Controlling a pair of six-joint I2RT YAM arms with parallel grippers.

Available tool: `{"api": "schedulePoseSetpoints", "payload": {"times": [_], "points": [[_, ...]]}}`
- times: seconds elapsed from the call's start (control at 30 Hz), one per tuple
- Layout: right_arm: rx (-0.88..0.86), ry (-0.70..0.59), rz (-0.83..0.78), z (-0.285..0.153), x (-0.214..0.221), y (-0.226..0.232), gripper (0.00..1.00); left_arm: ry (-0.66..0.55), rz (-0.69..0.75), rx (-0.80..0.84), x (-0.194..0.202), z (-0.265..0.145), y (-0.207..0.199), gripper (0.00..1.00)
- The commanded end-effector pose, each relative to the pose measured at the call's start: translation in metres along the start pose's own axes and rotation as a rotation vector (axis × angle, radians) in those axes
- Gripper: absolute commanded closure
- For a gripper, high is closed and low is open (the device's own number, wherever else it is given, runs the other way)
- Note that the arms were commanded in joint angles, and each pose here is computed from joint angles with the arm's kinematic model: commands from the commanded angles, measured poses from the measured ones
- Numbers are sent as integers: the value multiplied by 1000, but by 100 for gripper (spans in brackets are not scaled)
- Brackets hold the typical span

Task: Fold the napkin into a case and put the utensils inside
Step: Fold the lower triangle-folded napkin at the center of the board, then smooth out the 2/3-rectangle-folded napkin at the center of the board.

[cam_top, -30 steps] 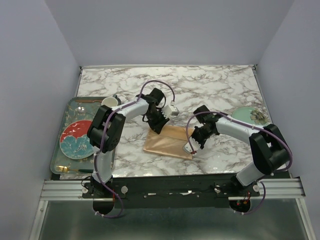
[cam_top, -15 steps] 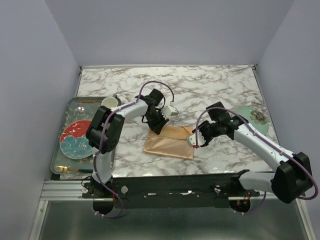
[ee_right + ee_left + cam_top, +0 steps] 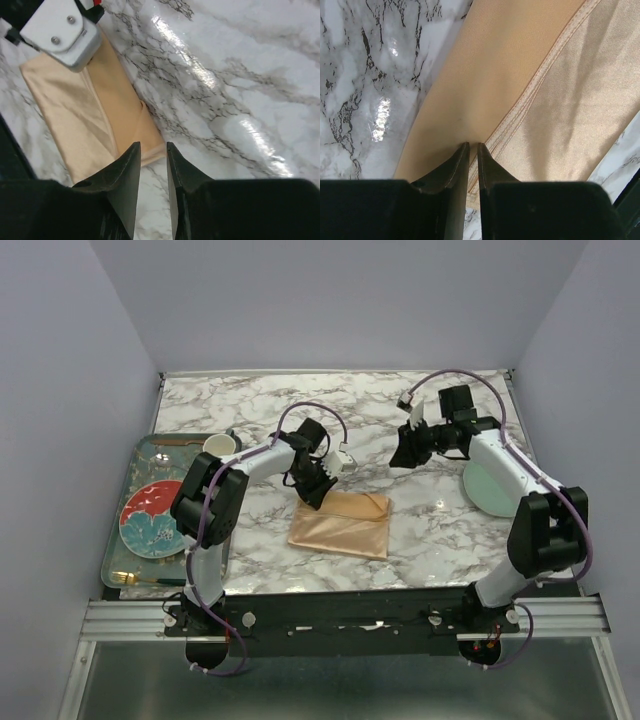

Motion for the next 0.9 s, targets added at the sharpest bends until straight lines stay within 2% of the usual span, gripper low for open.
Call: {"api": "schedulePoseSetpoints", "payload": {"times": [0.0,0.07,0.37,0.7,0.87], "points": [[-106,-45,472,29,3,17,66,87,-46,10,27,17,1,79],[-127,-49,592,37,5,20,66,82,-51,14,27,17,0,79],[-211,-14,887,75,44,33,66,94,-76,20,35,20,-1,78],[-238,91,1033,93,89,54,67,88,-120,31,37,23,-2,78],[-208,159,1011,98,107,57,69,85,-177,44,38,24,1,78]]}}
Point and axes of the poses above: each gripper's point midway between its finger pads, its own z axis out along the fingers, its own y axis along the line the jaws close on, x = y × z, the point moved 3 cm from there along -z, back along the fingers, and after that the axes turned 15 degrees about -z, right-handed, at the moved point
